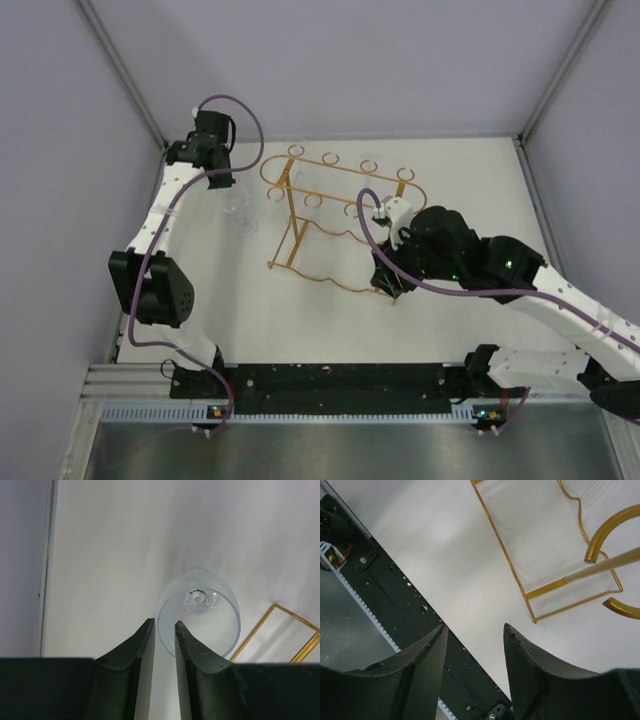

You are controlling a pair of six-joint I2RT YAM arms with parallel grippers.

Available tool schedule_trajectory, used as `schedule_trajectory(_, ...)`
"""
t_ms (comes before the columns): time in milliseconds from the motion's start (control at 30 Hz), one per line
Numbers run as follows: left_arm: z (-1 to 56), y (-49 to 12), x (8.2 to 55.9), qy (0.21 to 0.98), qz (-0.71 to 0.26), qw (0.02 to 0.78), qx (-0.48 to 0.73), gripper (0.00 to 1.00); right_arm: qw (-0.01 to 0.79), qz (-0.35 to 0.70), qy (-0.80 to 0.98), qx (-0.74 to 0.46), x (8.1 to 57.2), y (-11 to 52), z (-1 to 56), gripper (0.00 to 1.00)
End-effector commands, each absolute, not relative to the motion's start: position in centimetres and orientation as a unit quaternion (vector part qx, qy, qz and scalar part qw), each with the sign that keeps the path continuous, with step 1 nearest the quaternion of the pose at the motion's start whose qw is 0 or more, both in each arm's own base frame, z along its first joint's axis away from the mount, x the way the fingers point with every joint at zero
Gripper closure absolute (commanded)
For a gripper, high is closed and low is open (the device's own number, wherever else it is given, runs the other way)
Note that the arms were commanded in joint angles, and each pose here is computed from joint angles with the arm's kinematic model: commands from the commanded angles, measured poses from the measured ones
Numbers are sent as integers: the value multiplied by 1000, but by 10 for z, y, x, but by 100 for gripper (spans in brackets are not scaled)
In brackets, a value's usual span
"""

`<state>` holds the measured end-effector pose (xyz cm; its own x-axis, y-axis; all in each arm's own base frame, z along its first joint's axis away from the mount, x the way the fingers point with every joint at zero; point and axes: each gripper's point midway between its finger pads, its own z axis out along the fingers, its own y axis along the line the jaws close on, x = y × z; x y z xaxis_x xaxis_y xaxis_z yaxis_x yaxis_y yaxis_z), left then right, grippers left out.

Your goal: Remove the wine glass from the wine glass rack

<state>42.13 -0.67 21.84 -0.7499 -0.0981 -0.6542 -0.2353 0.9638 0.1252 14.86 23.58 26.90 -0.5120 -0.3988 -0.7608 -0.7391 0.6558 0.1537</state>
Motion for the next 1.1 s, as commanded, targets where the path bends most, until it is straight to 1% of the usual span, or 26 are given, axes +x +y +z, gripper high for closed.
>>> schedule_trajectory(0, 243, -7, 435, 915, 92, 381, -98, 71, 375, 253, 830, -327, 151, 238, 279, 51)
schedule_trajectory(200, 254, -14, 435, 912, 70, 394, -93, 68, 378, 253, 829, -326, 152, 237, 280, 50)
schedule_trajectory(267, 262, -15, 433, 909, 64, 402, -92, 67, 381, 255, 827, -324, 152, 238, 283, 48)
schedule_trajectory(533, 297, -22, 413, 900, 33, 426, -85, 63, 391, 265, 819, -324, 150, 238, 299, 45)
schedule_trajectory(667, 311, -32, 400, 896, -2, 438, -76, 62, 392, 299, 805, -329, 139, 240, 319, 44)
schedule_trajectory(867, 317, -52, 374, 892, -64, 445, -54, 61, 402, 354, 778, -328, 118, 234, 358, 44)
schedule_trajectory(1067, 321, -73, 343, 882, -132, 452, -30, 60, 453, 370, 756, -293, 113, 211, 405, 43)
